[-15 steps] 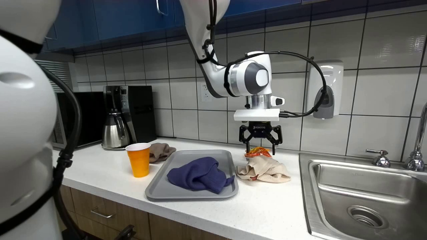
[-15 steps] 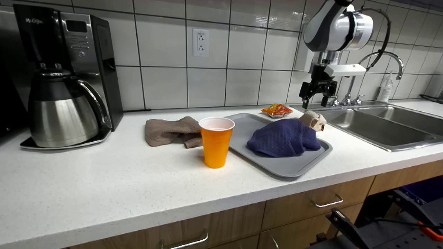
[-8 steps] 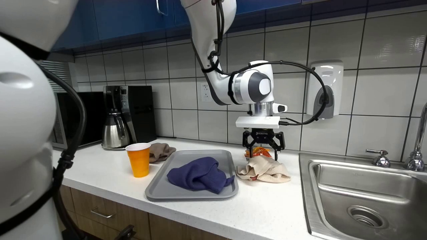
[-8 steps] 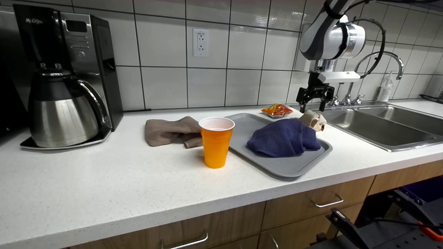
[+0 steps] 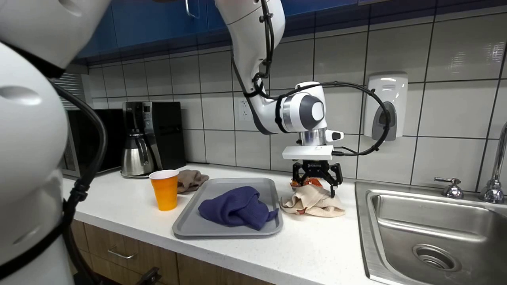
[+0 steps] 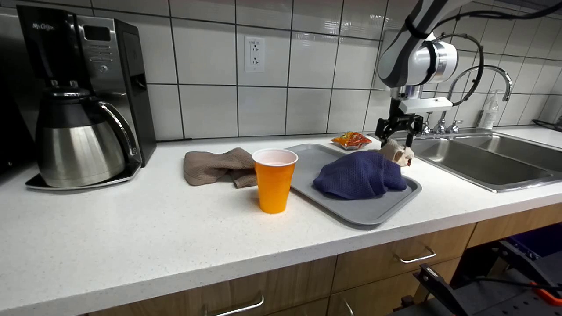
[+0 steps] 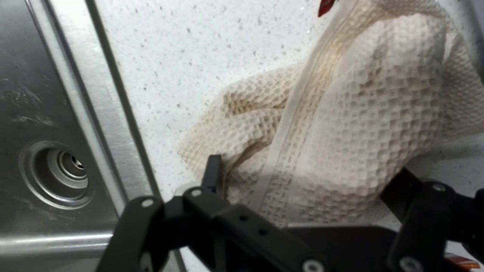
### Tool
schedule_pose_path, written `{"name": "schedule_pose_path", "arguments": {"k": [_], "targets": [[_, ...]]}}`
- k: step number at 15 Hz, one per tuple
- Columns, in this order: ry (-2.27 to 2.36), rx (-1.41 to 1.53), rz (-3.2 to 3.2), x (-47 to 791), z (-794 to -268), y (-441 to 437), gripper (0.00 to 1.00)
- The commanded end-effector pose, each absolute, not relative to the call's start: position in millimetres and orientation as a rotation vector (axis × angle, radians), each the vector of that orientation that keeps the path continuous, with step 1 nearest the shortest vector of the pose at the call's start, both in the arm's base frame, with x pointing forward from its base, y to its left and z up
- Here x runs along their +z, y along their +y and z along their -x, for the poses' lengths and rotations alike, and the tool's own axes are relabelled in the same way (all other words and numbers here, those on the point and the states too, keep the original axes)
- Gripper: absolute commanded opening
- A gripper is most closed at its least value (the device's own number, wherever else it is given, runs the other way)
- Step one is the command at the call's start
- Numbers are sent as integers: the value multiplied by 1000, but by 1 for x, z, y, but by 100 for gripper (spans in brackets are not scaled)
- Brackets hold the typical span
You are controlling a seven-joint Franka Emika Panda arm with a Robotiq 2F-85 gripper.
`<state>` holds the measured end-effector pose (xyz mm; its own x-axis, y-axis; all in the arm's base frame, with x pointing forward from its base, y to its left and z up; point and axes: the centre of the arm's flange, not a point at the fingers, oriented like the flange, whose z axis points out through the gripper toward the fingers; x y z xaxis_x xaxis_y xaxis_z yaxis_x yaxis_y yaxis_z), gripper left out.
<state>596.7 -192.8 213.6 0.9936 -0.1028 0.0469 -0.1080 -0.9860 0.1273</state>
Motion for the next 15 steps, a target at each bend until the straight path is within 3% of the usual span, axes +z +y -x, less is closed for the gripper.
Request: {"name": "schedule_pose_path", "arguments": {"k": [1,8,9,10,15], "targets": [[-193,43,-2968,204,-607,-196,100],[-188,24,-2972,197,-606,-196,100],[-185,28,-2969,198,-606,-196,75],[-182,29,-2968,198,-606,-195,73],[-171,26,-2966,198,-605,-193,33]]}}
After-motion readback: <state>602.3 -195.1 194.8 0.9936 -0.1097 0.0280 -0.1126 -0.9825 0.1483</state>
